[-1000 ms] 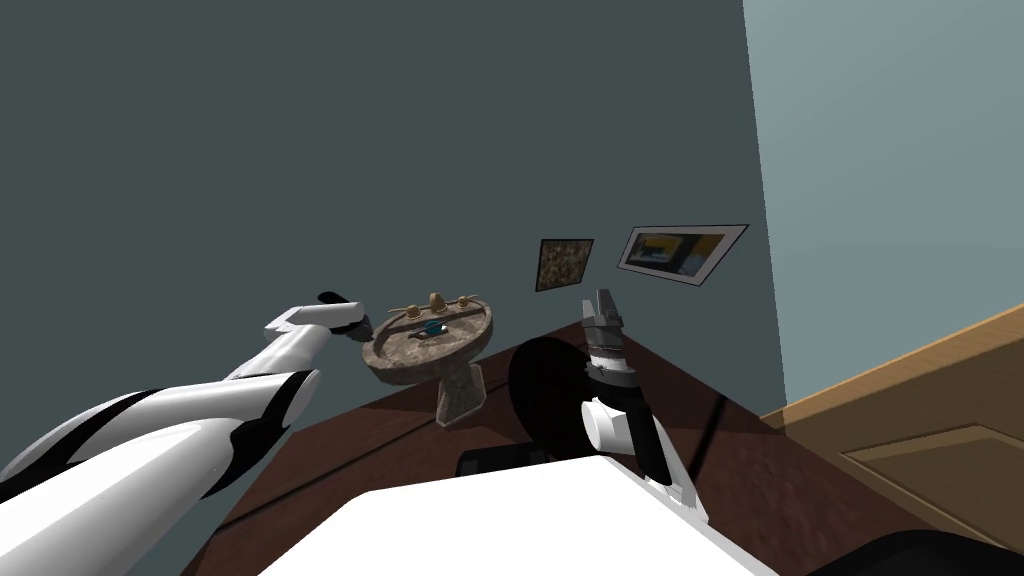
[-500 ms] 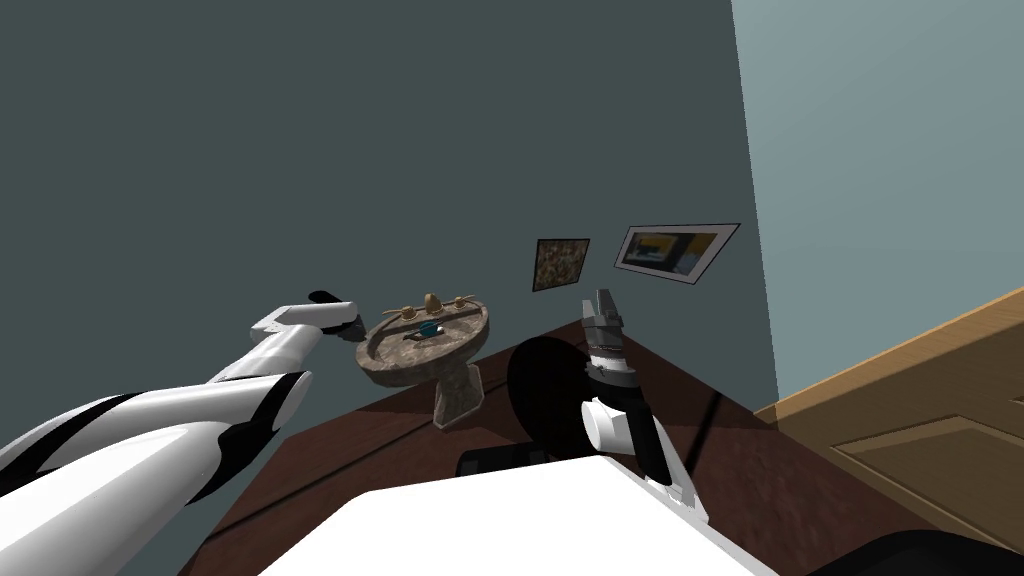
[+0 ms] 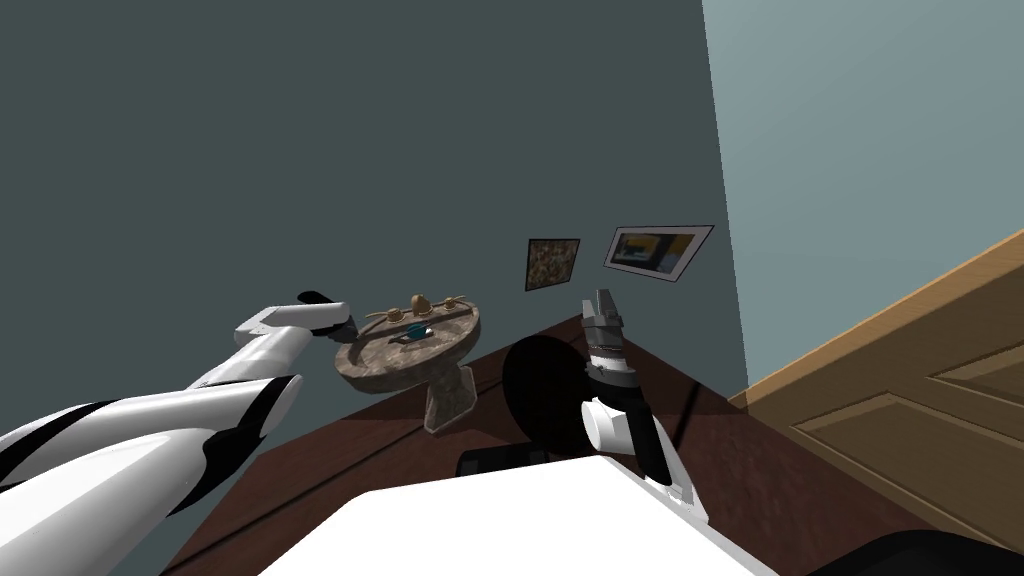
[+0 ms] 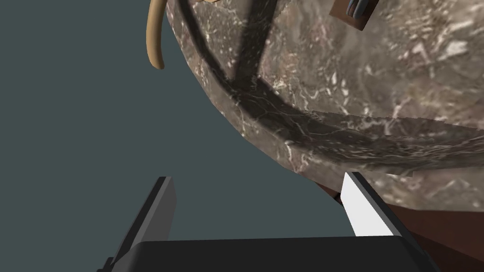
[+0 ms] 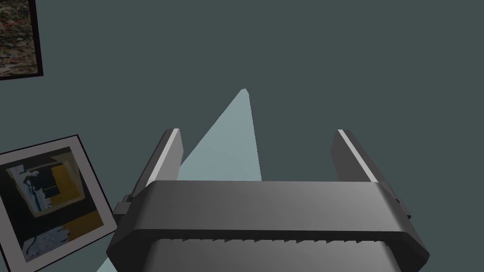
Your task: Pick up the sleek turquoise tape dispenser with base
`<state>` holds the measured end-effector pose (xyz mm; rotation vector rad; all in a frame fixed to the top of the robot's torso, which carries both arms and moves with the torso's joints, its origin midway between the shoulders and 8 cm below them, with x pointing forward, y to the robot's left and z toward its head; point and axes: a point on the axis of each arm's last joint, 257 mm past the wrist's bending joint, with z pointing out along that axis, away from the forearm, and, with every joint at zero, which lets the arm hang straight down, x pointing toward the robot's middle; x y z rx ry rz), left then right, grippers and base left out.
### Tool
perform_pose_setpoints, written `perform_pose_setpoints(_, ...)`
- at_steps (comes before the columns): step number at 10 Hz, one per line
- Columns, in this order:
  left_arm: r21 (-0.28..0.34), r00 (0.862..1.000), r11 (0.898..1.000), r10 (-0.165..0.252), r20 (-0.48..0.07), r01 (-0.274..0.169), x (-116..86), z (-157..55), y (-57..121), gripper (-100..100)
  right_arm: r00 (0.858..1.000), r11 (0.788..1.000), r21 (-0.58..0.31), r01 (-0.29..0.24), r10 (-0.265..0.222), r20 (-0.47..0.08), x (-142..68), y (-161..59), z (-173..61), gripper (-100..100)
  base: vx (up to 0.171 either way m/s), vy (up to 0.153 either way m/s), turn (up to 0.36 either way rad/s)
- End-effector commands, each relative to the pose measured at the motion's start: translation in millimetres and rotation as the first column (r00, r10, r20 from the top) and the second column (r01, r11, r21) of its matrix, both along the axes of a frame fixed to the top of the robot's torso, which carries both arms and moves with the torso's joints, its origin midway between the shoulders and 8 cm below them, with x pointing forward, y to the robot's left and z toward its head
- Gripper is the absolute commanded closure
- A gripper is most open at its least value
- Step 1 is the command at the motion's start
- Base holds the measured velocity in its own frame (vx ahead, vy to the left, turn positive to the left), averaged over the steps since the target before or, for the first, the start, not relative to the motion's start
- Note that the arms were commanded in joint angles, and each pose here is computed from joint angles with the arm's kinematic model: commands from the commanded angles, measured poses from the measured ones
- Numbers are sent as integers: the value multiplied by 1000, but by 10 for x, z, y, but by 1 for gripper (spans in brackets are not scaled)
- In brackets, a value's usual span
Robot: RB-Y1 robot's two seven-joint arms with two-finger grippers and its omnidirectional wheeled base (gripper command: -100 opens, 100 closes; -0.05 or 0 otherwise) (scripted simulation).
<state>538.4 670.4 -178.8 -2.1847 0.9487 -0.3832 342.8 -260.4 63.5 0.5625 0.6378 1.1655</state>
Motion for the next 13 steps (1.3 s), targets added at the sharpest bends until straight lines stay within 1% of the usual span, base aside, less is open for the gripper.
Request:
perform_pose_setpoints(1,-8,1000,1000,17,0,-17,-54,-15,70,-100,1000,1000,0,0,0,0,0,0,0,0,-10,-52,-103)
perform_pose_setpoints(4,-38,999,998,41,-7,-42,-165,-128,119,-100,1000,1000,0,0,0,0,0,0,0,0,19,-12,-152)
perform_pose_setpoints(5,-69,998,996,60,-17,-61,-256,-248,135,-100,1000,1000,0,0,0,0,0,0,0,0,42,8,-279)
perform_pose_setpoints(7,-69,998,996,60,-17,-61,-256,-248,135,-100,1000,1000,0,0,0,0,0,-1,0,0,14,1,-71)
perform_pose_setpoints(8,-106,996,991,80,-31,-83,-362,-393,139,-100,1000,1000,0,0,0,0,0,-1,0,0,30,36,-111)
perform_pose_setpoints(10,-148,994,983,102,-48,-108,-481,-559,131,-100,1000,1000,0,0,0,0,0,0,0,0,53,45,-254)
perform_pose_setpoints(11,-191,990,972,123,-69,-134,-610,-738,111,-100,1000,1000,0,0,0,0,0,-1,0,0,64,46,-301)
perform_pose_setpoints(12,-213,988,966,134,-80,-148,-676,-827,98,-100,1000,1000,0,0,0,0,0,0,0,0,51,56,-243)
perform_pose_setpoints(13,-217,986,964,140,-89,-156,-714,-867,103,-100,1000,1000,0,0,0,0,0,-1,0,0,25,26,-56)
